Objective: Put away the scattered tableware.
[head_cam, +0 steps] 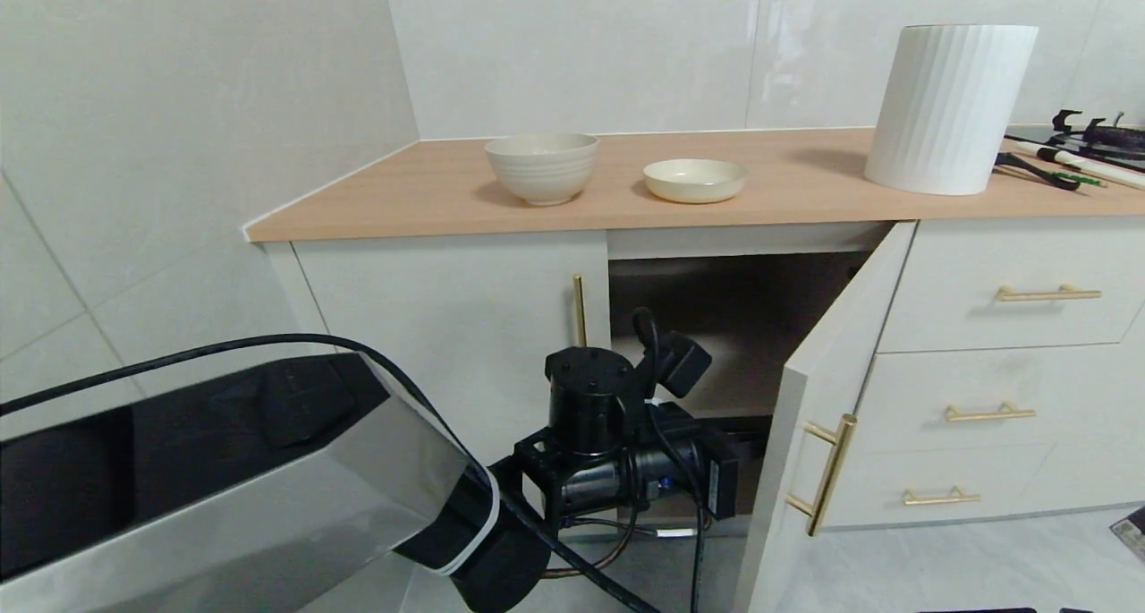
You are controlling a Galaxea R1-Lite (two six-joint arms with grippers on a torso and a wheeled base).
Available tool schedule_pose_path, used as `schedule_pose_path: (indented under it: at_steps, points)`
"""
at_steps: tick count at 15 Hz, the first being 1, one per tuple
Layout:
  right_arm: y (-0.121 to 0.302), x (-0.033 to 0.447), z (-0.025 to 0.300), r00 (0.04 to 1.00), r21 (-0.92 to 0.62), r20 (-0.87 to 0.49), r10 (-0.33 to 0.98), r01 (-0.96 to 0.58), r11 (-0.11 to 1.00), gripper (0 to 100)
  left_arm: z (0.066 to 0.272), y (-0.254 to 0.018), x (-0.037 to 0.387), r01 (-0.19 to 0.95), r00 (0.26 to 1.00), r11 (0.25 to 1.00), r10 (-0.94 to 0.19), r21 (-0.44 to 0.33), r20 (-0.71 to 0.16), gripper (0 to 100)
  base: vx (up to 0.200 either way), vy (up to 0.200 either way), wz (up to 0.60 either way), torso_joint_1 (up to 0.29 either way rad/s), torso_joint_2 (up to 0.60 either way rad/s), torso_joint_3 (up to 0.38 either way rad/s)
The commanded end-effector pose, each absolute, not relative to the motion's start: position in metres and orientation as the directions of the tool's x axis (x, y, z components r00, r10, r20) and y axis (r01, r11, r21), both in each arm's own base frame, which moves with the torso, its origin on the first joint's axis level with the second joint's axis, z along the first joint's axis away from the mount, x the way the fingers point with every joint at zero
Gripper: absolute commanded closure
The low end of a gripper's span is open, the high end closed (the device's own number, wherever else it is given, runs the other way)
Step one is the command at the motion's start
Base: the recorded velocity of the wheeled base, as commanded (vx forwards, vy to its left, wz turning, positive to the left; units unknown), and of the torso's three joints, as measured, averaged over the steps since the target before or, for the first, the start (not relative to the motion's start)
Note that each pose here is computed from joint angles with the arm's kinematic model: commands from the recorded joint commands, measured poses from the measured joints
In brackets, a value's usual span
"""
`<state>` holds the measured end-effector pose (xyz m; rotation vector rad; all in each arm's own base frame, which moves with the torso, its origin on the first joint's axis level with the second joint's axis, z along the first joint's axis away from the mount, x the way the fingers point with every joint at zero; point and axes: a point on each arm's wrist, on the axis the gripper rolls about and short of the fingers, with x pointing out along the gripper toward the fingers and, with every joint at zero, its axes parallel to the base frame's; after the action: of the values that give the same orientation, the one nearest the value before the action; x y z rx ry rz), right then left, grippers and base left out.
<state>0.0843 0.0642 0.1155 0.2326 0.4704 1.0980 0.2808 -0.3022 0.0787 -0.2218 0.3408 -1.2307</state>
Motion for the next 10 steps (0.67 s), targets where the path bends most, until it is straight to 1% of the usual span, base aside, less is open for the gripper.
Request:
schedule_pose_path:
  at_steps: [1,5,7,8,9,10]
  points:
    - [0.064,0.083,0.117,0.374,0.399,-0.239,0.896,-0.804,0.442,0,0.078,-0.305,0.282,0.882,0.292,0.320,-0.947,-0.345,-0.132,100,0.000,0.000,0.00,0.000,0.00,0.000]
    - [0.063,0.083,0.117,0.373,0.399,-0.238,0.897,-0.804,0.440,0,0.081,-0.310,0.282,0.884,0.285,0.314,-0.949,-0.346,-0.134,100,0.000,0.000,0.00,0.000,0.00,0.000]
    - [0.063,0.081,0.118,0.372,0.396,-0.232,0.899,-0.808,0.436,0,0.082,-0.314,0.285,0.860,0.302,0.347,-0.937,-0.374,-0.175,100,0.000,0.000,0.00,0.000,0.00,0.000]
    - [0.062,0.080,0.119,0.372,0.392,-0.225,0.901,-0.812,0.433,0,0.082,-0.318,0.281,0.860,0.294,0.343,-0.938,-0.378,-0.182,100,0.000,0.000,0.00,0.000,0.00,0.000]
    - [0.061,0.077,0.121,0.362,0.387,-0.208,0.909,-0.823,0.416,0,0.087,-0.328,0.267,0.876,0.256,0.303,-0.951,-0.374,-0.171,100,0.000,0.000,0.00,0.000,0.00,0.000]
    - [0.060,0.075,0.122,0.357,0.382,-0.197,0.913,-0.830,0.407,0,0.090,-0.334,0.259,0.885,0.235,0.281,-0.958,-0.371,-0.165,100,0.000,0.000,0.00,0.000,0.00,0.000]
